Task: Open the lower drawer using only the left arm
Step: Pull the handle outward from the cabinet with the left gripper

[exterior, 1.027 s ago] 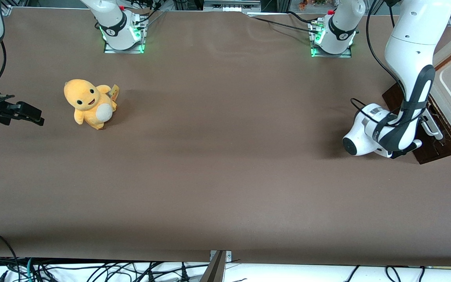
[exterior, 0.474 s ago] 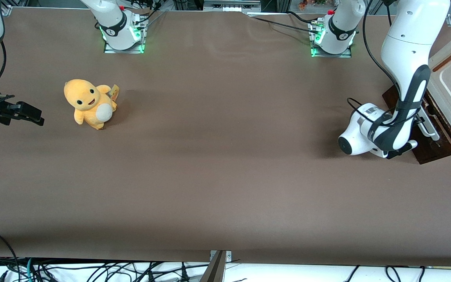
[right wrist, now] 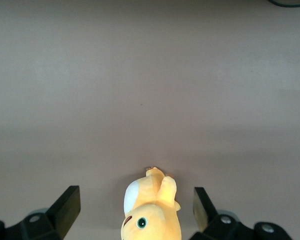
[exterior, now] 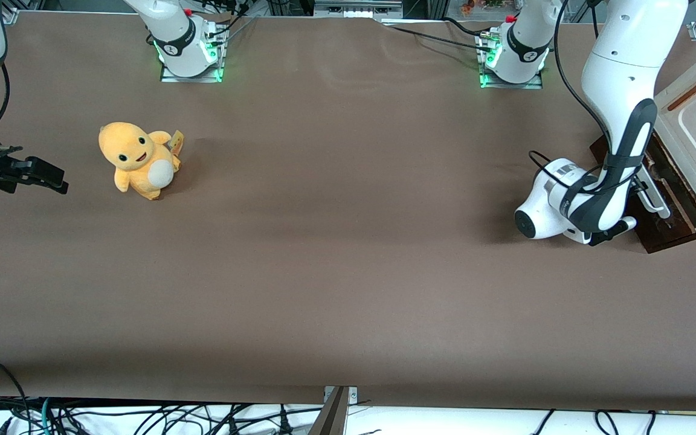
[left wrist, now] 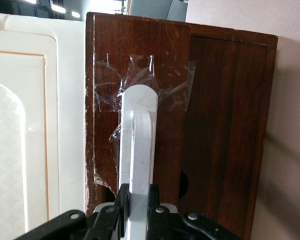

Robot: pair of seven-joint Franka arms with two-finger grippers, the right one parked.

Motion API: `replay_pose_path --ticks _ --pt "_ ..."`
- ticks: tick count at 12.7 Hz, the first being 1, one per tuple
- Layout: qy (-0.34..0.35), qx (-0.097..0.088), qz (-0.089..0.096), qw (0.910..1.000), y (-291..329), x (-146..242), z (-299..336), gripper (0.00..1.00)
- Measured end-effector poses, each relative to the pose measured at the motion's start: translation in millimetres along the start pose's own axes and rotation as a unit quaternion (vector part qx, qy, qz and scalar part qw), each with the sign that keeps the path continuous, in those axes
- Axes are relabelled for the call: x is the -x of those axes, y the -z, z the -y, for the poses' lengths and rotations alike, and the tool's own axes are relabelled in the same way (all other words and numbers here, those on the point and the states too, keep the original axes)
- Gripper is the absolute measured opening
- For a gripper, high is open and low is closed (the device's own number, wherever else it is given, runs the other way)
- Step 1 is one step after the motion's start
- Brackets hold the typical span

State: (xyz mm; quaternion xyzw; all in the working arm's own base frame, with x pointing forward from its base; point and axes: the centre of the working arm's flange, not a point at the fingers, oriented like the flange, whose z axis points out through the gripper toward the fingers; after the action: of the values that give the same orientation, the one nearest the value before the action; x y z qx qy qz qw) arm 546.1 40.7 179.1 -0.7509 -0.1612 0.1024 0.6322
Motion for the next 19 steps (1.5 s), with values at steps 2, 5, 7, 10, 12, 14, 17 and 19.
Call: replay_pose_path --ticks 2,5,7,10,12,14,17,19 --pt "0.003 0.005 0.004 1.0 5.9 -0.9 1.7 0.19" --pt "0.004 0.009 0.003 0.9999 14.4 0.2 2.2 0.19" --pt "0.004 0.012 0.003 0.9999 18.8 0.9 2.3 0.19" --pt "0.004 0.02 0.008 0.9998 27.1 0.1 4.6 0.19" --pt "0.003 0.021 0.007 0.9997 31.8 1.1 5.2 0.19" --pt "0.003 0.021 0.006 0.9997 33.3 1.3 5.3 0.19" --pt "0.003 0.022 0.006 0.9997 33.9 1.3 5.5 0.19" --pt "0.003 0.025 0.009 0.9997 36.2 0.8 6.4 0.19"
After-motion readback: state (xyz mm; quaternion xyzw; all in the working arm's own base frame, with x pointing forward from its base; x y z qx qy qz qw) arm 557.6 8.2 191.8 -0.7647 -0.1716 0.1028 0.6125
